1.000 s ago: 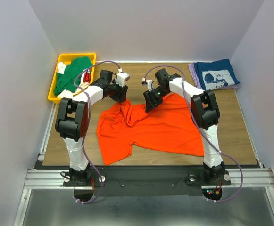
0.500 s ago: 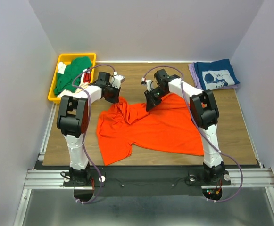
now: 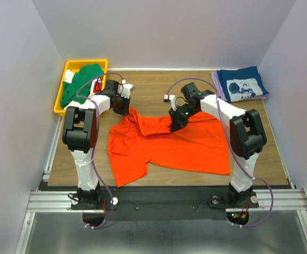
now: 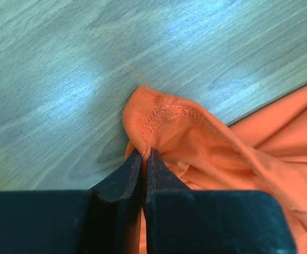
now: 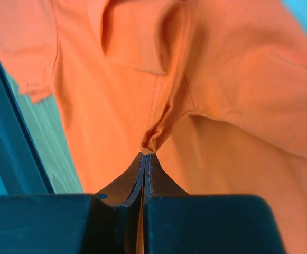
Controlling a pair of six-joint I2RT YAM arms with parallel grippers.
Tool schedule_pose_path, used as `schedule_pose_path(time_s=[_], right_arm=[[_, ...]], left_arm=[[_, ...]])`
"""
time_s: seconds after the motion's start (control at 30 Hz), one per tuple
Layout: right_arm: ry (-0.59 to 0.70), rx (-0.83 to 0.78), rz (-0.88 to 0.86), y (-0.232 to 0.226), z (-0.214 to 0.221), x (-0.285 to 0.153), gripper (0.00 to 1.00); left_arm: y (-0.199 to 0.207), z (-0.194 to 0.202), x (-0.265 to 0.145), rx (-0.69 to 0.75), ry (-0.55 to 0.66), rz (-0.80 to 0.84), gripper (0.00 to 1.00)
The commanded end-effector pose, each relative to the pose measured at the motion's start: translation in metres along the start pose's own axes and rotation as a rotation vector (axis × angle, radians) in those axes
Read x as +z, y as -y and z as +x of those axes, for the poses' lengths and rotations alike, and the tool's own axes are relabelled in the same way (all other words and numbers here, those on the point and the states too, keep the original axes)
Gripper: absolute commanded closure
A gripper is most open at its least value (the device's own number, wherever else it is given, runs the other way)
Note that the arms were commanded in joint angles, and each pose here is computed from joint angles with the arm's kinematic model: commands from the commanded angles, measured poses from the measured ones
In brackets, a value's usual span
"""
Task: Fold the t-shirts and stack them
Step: Flatten the tshirt out
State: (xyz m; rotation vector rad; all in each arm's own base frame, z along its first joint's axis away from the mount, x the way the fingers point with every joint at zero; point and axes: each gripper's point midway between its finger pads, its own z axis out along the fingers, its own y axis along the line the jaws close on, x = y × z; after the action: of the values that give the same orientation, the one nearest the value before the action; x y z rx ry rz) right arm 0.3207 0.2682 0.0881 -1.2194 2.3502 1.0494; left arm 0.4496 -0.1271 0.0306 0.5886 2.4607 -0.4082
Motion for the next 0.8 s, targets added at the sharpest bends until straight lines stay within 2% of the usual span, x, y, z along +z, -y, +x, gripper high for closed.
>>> schedule_pose_path(time_s=[0.0,0.07,0.1,0.2,0.23,0.37,0.4,0.5,0.57,0.77], right_arm=[[-0.066,-0.097,-0.001,-0.009,0.028,0.007,1.00],[-0.096,-0.088,0.001,-0.004,0.041,0.014,0.99],[-0.109,-0.073,-0.003,0.000,0.047,0.020,1.00],[-0.109,-0.055,0.003,0.007,0.047,0.028,0.99],[-0.109,-0.039,0.006,0.010,0.047,0.030,1.00],[-0.088,-0.021,-0.007,0.010,0.040,0.034,0.99],[-0.084,-0.014,-0.016,0.008,0.040,0.035,0.99],[-0.084,0.031,-0.026,0.008,0.042,0.038,0.99],[-0.089,0.076,-0.050,0.006,0.046,0.044,1.00],[-0.073,0.204,-0.125,0.002,0.047,0.049,1.00]], left_arm=[[-0.016,-0.008,-0.008,-0.011,0.010,-0.026,1.00],[-0.010,-0.014,-0.014,-0.002,0.037,0.030,1.00],[0.004,-0.022,-0.025,0.015,0.084,0.114,0.93],[0.021,-0.038,-0.054,0.088,0.191,0.223,0.77],[0.033,-0.047,-0.075,0.137,0.250,0.257,0.70],[0.054,-0.062,-0.120,0.289,0.354,0.261,0.57],[0.065,-0.066,-0.131,0.346,0.377,0.252,0.56],[0.080,-0.067,-0.137,0.397,0.386,0.213,0.57],[0.103,-0.064,-0.131,0.398,0.389,0.169,0.61],[0.183,-0.029,-0.106,0.473,0.362,0.165,0.62]])
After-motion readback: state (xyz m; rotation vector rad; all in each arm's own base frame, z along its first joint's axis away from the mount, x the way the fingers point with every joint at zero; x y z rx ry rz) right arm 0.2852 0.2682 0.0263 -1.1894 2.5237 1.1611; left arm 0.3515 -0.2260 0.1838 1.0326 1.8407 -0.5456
